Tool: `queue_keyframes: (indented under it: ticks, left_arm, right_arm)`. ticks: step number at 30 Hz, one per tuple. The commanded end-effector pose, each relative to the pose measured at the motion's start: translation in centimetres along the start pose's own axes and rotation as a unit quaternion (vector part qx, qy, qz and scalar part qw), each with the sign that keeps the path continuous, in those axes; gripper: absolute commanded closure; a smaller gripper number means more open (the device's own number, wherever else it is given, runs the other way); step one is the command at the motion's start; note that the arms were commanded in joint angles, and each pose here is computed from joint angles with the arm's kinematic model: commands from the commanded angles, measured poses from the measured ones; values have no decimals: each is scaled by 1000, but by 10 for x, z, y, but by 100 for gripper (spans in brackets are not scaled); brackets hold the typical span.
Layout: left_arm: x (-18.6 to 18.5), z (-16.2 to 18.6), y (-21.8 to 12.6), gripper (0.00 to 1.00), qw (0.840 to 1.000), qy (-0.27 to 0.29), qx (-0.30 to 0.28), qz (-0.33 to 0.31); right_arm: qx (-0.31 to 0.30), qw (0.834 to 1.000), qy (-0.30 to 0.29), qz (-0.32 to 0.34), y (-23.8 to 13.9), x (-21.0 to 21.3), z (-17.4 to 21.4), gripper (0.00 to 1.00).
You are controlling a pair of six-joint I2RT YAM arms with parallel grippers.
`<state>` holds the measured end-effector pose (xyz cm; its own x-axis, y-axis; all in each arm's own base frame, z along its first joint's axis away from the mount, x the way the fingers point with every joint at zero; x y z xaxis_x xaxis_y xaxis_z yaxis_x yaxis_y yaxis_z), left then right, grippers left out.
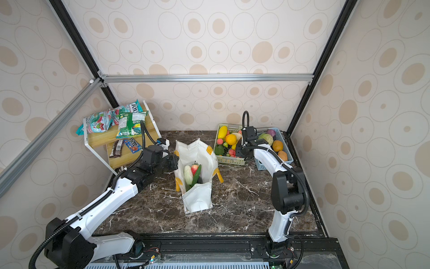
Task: Place the food into the grocery bag and tie it
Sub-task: 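Move the right gripper over the green basket toward the small pink peach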
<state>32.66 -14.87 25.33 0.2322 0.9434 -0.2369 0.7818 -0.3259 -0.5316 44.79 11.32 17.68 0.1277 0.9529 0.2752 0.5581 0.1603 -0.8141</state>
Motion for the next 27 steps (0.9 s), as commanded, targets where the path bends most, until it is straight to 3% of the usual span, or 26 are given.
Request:
queue_keyframes:
  ticks: [1,15,27]
  left_arm:
    - [-6,-22,-6,100,999,6,-33,16]
    - [-10,-22,-6,100,999,3,-37,30]
    - [-10,-23,-8,100,999,4,-39,32]
  right_arm:
    - [-3,1000,-20,6,10,5,-7,49]
    - [20,998,-42,51,49,7,-6,62]
    - [36,995,-66,65,60,17,6,74]
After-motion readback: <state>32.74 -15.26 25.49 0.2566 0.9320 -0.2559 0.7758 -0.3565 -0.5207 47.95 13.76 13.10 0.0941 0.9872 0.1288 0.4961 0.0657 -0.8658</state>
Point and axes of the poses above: each gripper's point midway between its finger pads, its own y axis out along the fingers, its own x axis along the line the jaws close on, z = x × y, the point moved 4 cm from there along -y, back along the fingers, and after that the axes turned 10 degrees about y, right-handed, at the moved point
